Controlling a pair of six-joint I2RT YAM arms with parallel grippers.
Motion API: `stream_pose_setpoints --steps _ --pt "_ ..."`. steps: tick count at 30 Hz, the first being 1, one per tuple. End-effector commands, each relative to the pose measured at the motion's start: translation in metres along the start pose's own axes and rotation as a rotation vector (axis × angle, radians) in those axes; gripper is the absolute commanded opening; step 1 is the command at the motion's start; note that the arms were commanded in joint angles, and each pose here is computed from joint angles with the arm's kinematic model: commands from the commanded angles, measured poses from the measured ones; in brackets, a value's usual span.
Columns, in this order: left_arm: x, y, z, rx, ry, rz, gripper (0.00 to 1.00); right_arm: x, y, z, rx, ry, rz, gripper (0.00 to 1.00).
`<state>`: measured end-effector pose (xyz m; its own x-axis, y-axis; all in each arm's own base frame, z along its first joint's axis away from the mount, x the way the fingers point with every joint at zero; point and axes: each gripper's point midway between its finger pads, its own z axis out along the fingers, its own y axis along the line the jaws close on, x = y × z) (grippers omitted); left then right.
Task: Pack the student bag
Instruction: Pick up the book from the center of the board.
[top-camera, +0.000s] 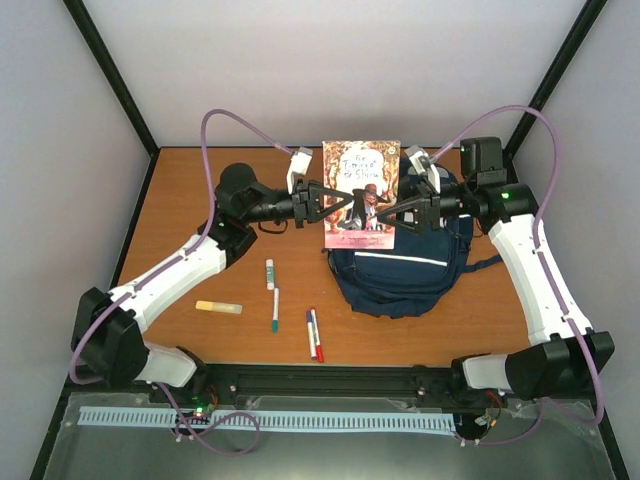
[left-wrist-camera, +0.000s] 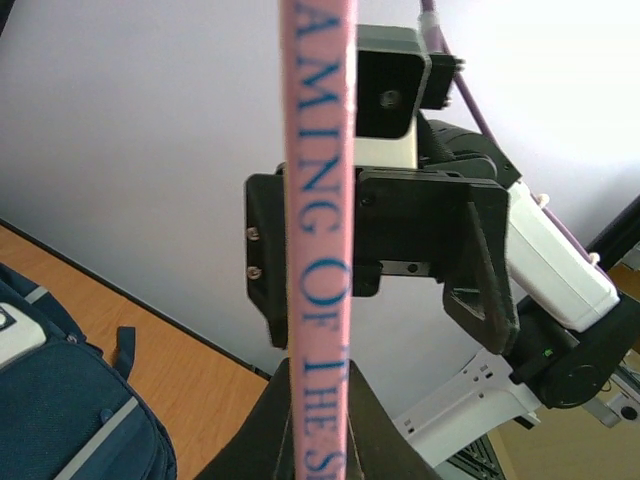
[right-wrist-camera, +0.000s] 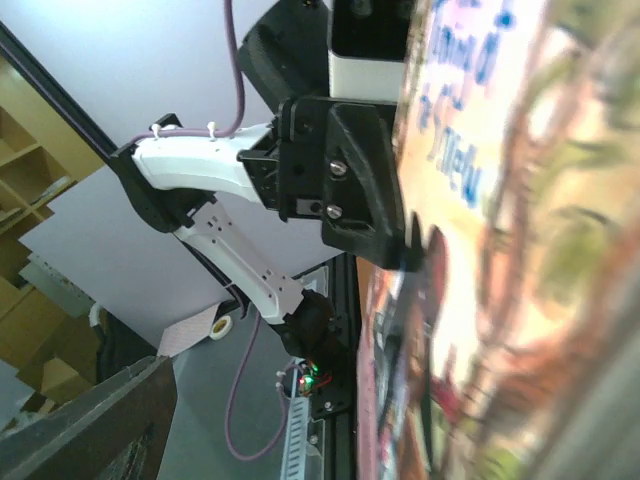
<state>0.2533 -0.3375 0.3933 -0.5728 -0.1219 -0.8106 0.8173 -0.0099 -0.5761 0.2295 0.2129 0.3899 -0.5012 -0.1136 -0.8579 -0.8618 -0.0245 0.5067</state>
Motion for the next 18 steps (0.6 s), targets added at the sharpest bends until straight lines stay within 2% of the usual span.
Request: stream_pose_setpoints --steps 1,5,9,14,18 --pt "-0.030 -0.023 0.004 0.029 -0.068 0.091 0.01 -0.016 0.018 0.003 -0.068 -0.006 -0.009 0.80" --pt "-0.031 -0.017 0.002 -0.024 -0.072 0.107 0.01 -0.013 0.023 0.003 -0.073 -0.003 0.013 0.68" --pt "-0.031 -0.011 -0.001 -0.069 -0.079 0.112 0.01 -0.007 0.027 0.002 -0.025 -0.003 0.012 0.60" --pt "-0.032 -0.008 -0.001 -0.087 -0.083 0.107 0.01 0.003 0.016 0.000 0.078 -0.010 0.032 0.38" --pt "-0.031 -0.007 -0.001 -0.090 -0.080 0.107 0.01 0.006 0.010 -0.001 0.134 -0.017 0.040 0.26"
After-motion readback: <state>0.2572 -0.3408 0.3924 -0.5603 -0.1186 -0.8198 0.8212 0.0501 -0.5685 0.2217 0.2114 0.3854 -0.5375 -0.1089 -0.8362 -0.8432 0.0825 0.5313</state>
